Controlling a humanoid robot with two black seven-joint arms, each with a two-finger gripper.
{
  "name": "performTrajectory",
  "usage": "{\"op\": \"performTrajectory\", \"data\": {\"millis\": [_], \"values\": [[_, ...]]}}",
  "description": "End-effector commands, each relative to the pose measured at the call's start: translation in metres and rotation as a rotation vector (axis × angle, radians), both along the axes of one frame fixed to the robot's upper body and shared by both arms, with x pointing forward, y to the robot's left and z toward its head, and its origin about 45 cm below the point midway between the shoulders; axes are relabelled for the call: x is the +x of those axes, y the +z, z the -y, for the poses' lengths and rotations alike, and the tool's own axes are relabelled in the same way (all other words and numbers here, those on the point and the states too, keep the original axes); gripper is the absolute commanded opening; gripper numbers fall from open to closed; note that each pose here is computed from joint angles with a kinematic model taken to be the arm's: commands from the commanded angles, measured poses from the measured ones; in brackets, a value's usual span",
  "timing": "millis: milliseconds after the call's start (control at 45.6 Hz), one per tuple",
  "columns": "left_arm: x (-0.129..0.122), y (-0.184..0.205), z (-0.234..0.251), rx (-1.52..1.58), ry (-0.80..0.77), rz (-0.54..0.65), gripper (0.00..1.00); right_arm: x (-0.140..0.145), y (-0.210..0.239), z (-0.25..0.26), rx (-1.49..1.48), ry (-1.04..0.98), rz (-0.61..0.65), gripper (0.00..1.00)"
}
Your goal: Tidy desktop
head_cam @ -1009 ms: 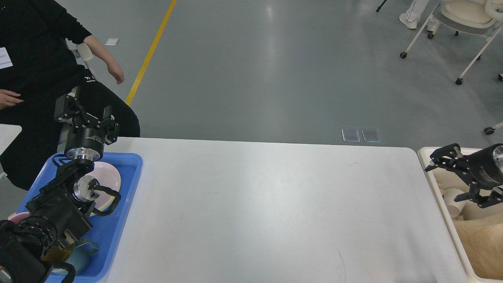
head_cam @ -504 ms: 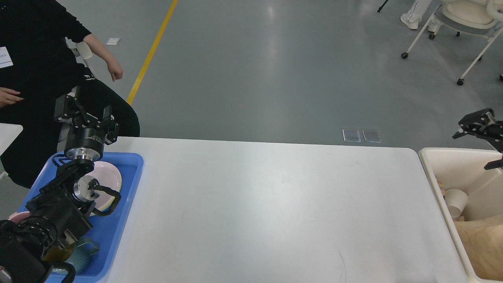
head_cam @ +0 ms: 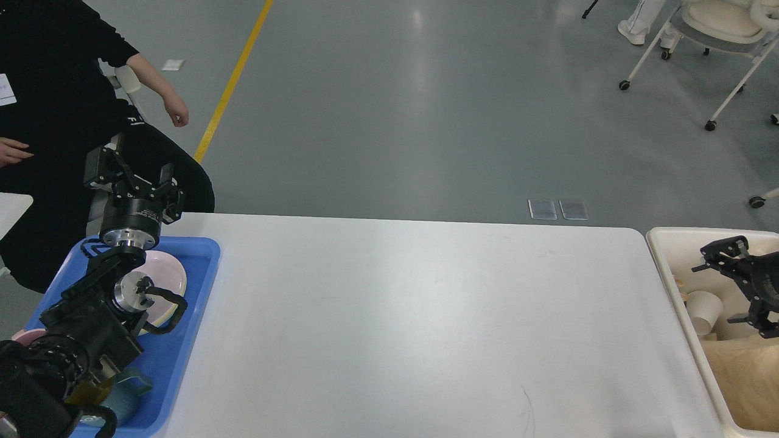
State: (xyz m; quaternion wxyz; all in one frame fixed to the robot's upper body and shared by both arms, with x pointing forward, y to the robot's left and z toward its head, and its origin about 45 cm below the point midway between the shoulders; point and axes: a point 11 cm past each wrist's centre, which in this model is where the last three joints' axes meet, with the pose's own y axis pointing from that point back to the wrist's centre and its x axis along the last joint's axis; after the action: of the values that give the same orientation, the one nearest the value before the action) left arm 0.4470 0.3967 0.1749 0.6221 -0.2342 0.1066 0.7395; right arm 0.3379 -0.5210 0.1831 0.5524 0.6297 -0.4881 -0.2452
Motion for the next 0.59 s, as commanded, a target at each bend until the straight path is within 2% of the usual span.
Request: {"op": "performTrajectory", "data": {"millis": [0,88,263,395,570], "values": [[0.0,0.0,0.0,0.001,-0.001,-0.001,0.96,0.021,-0.011,-0.017,-0.089,0.029,0.023,1.0],[0.0,0.0,0.0,0.0,0.0,0.0,0.96,0.033,-0.018,-0.035,-0.14,0.081,0.002,1.0],[0.0,0.0,0.0,0.001,-0.001,-0.001,0.96,0.048,-0.024,-0.062,-0.359,0.128,-0.125,1.0],[0.0,0.0,0.0,0.0,0.0,0.0,0.96,0.061,-0.005,-0.082,-0.457,0.157,-0.194,1.0],[0.0,0.0,0.0,0.0,0.0,0.0,0.96,0.045,0.01,-0.115,-0.359,0.263,-0.325,1.0]]}}
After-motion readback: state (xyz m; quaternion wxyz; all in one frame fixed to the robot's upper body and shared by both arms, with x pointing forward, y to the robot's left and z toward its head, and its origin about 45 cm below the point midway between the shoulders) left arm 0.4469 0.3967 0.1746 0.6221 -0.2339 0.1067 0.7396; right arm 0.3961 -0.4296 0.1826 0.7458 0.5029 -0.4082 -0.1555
